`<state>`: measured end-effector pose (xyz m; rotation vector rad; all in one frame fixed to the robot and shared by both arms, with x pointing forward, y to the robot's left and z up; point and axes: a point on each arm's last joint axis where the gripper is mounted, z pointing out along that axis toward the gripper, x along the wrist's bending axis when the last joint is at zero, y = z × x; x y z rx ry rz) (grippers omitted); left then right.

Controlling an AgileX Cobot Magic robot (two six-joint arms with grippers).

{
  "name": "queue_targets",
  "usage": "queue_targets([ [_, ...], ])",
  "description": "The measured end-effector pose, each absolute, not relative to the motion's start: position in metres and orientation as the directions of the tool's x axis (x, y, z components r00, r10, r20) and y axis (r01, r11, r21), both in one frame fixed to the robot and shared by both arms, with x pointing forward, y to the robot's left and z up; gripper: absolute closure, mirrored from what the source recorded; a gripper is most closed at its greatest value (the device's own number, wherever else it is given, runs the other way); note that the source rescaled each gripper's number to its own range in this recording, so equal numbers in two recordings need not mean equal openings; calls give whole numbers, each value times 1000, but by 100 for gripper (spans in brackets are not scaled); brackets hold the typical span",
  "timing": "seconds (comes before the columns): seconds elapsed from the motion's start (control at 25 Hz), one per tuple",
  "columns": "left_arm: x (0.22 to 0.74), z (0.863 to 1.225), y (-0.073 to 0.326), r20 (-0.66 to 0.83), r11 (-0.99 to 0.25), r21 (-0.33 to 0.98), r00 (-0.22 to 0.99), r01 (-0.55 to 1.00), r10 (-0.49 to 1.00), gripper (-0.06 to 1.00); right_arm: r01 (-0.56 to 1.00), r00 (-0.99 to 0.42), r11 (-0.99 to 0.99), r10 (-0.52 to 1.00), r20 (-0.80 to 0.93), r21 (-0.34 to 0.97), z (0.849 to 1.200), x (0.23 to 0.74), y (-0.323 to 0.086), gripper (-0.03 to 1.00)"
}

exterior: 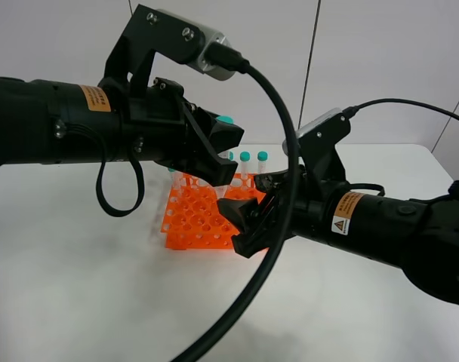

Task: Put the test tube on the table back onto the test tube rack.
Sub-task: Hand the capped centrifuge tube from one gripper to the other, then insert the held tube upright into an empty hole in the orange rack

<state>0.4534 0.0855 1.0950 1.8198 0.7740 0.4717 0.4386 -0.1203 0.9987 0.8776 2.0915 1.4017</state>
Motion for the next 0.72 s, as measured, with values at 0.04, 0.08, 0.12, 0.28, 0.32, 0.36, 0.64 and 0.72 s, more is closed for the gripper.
queue_targets([
  [0.04, 453, 1095, 86, -40, -236, 929, 713, 285, 700, 94, 267, -672, 282, 740, -32, 921, 997, 441, -124, 9],
  [0.08, 453, 1095, 86, -40, -236, 929, 713, 285, 700, 94, 288, -657, 293, 753, -34, 912, 995, 444, -129, 9],
  [0.12, 453, 1095, 86, -40, -236, 929, 713, 285, 700, 94, 302, -645, 306, 763, -43, 903, 993, 447, -134, 9],
  [0.28, 453, 1095, 86, -40, -236, 929, 713, 285, 700, 94, 427, -563, 336, 826, -44, 840, 987, 461, -158, 9],
  [0.32, 453, 1095, 86, -41, -236, 929, 712, 286, 701, 94, 460, -542, 347, 839, -51, 817, 987, 465, -165, 9],
  [0.36, 453, 1095, 86, -43, -235, 929, 712, 287, 701, 94, 490, -520, 353, 852, -58, 797, 988, 470, -171, 9],
  [0.64, 453, 1095, 86, -46, -232, 929, 711, 289, 702, 94, 709, -340, 326, 935, -103, 625, 1014, 501, -225, 12],
  [0.72, 453, 1095, 86, -46, -232, 929, 711, 290, 702, 94, 771, -281, 287, 954, -100, 568, 1024, 504, -240, 12],
])
